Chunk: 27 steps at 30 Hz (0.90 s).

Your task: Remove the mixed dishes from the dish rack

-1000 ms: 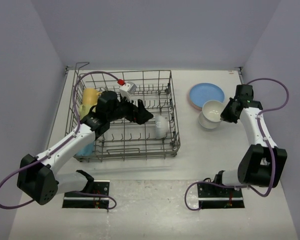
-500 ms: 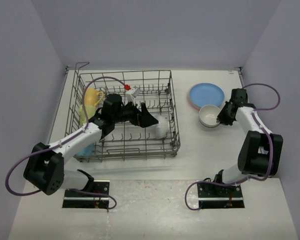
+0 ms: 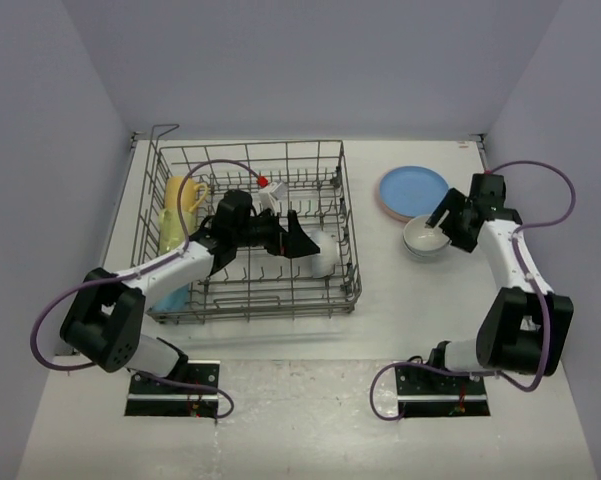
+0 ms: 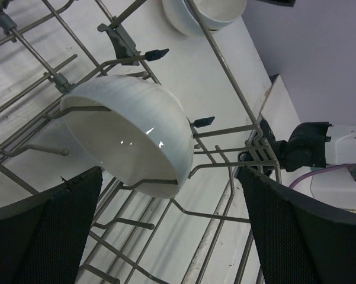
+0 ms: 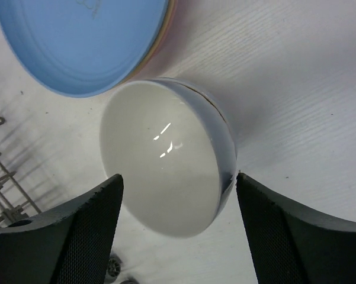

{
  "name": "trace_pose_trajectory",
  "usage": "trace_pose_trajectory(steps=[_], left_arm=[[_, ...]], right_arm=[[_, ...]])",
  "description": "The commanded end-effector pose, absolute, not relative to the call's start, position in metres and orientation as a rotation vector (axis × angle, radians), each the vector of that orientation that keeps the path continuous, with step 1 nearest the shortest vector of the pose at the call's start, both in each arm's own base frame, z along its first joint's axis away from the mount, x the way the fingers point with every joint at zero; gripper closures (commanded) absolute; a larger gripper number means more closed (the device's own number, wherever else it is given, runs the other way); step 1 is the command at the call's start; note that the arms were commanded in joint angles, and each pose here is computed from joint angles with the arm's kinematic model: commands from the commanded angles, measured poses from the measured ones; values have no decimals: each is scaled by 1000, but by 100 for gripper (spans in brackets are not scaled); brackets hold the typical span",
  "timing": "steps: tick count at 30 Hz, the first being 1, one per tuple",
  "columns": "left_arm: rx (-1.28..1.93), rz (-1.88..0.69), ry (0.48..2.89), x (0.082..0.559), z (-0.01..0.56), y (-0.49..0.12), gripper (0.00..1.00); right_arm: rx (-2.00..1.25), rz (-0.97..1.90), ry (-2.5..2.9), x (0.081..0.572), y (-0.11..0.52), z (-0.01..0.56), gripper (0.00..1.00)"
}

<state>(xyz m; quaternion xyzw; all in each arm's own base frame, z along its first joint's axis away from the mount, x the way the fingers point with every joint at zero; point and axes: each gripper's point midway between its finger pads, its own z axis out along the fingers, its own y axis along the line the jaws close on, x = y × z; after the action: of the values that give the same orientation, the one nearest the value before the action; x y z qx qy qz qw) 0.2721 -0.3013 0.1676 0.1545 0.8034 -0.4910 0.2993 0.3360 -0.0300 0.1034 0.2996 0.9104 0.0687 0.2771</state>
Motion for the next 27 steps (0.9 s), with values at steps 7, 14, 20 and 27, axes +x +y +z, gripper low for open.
trace_pose_trajectory(steps=[7,14,20,27], left_arm=[[458,-1408,2087,274,172,-319,0],[463,-1476,2090,275,163,-331,0],[472,-1527,2049,273,168,-343,0],[453,-1527,2061,278,161,-352,20]], right_arm=[[675,205,2237,329,-5,203,19],[256,533,2296,328,131,217,19],[140,564,2404,336,204,190,23],[225,542,2465,349,235,160,64]])
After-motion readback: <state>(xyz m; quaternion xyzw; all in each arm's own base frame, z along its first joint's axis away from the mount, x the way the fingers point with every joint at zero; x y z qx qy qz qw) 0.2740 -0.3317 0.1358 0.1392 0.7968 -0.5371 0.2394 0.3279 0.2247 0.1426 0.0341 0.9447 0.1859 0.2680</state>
